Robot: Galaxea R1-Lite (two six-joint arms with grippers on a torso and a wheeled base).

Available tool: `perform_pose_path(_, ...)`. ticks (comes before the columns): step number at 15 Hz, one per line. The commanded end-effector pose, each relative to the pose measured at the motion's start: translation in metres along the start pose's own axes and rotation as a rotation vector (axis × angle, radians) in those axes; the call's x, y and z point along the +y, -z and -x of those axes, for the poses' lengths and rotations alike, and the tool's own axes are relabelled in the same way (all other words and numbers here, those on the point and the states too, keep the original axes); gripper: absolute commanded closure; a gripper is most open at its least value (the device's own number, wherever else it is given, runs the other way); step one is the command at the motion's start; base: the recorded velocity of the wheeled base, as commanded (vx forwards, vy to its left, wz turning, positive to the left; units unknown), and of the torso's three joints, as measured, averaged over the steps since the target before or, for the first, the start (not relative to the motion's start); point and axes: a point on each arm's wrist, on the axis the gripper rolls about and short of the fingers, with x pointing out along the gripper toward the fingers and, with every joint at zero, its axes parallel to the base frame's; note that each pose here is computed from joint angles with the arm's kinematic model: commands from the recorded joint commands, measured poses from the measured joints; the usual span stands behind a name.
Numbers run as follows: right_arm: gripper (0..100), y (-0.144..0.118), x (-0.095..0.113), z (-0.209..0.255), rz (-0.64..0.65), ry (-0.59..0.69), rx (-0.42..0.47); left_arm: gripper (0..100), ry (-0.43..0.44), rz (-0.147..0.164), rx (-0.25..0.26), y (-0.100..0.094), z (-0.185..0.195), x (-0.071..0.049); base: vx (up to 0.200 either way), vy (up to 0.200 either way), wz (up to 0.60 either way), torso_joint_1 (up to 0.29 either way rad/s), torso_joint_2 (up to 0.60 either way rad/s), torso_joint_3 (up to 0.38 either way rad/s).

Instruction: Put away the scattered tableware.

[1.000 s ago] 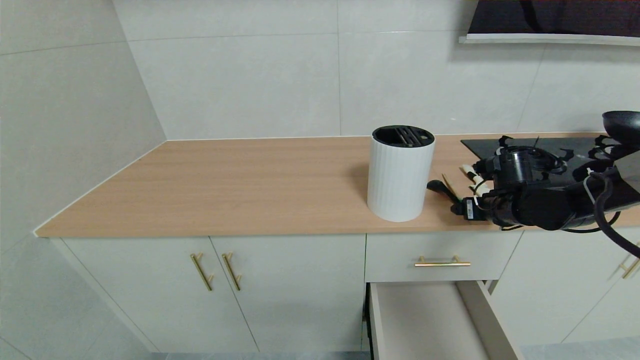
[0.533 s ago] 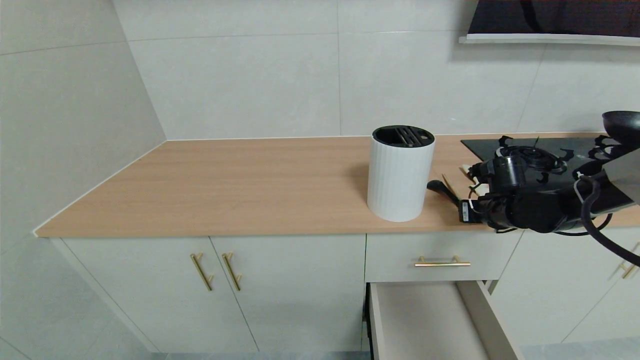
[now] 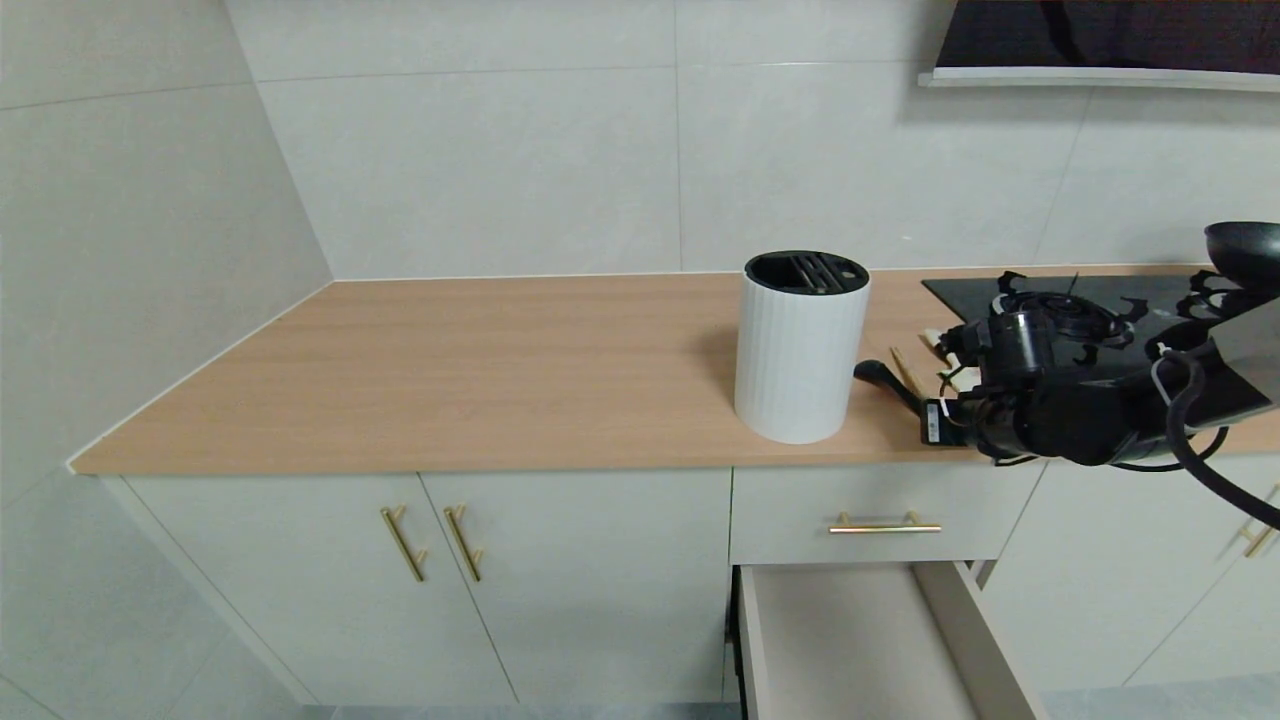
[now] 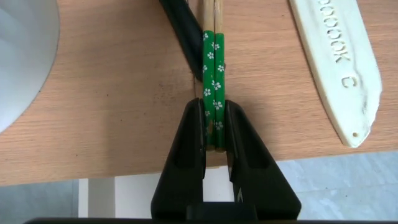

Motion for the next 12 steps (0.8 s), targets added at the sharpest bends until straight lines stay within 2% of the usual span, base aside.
perform_pose_path(1,100,-0.006,-0.002,0.013,-0.012,-0.002,-0.018,0,0.000,0.000,0.000,0.000,0.000,0.000,0.000,0.000,0.00,0.000,0.00,0.000)
perform_pose_path(3,100,-0.010,-0.004,0.029,-0.034,-0.009,-0.036,0,0.000,0.000,0.000,0.000,0.000,0.000,0.000,0.000,0.00,0.000,0.00,0.000)
perform_pose_path(5,100,-0.010,0.000,0.065,-0.028,-0.039,-0.055,0,0.000,0.000,0.000,0.000,0.000,0.000,0.000,0.000,0.00,0.000,0.00,0.000)
perform_pose_path(9,100,0.019,0.005,0.143,0.026,-0.106,-0.061,0,0.000,0.000,0.000,0.000,0.000,0.000,0.000,0.000,0.00,0.000,0.00,0.000)
perform_pose_path(12,100,0.032,-0.010,0.186,0.037,-0.112,-0.049,0,0.000,0.000,0.000,0.000,0.000,0.000,0.000,0.000,0.00,0.000,0.00,0.000)
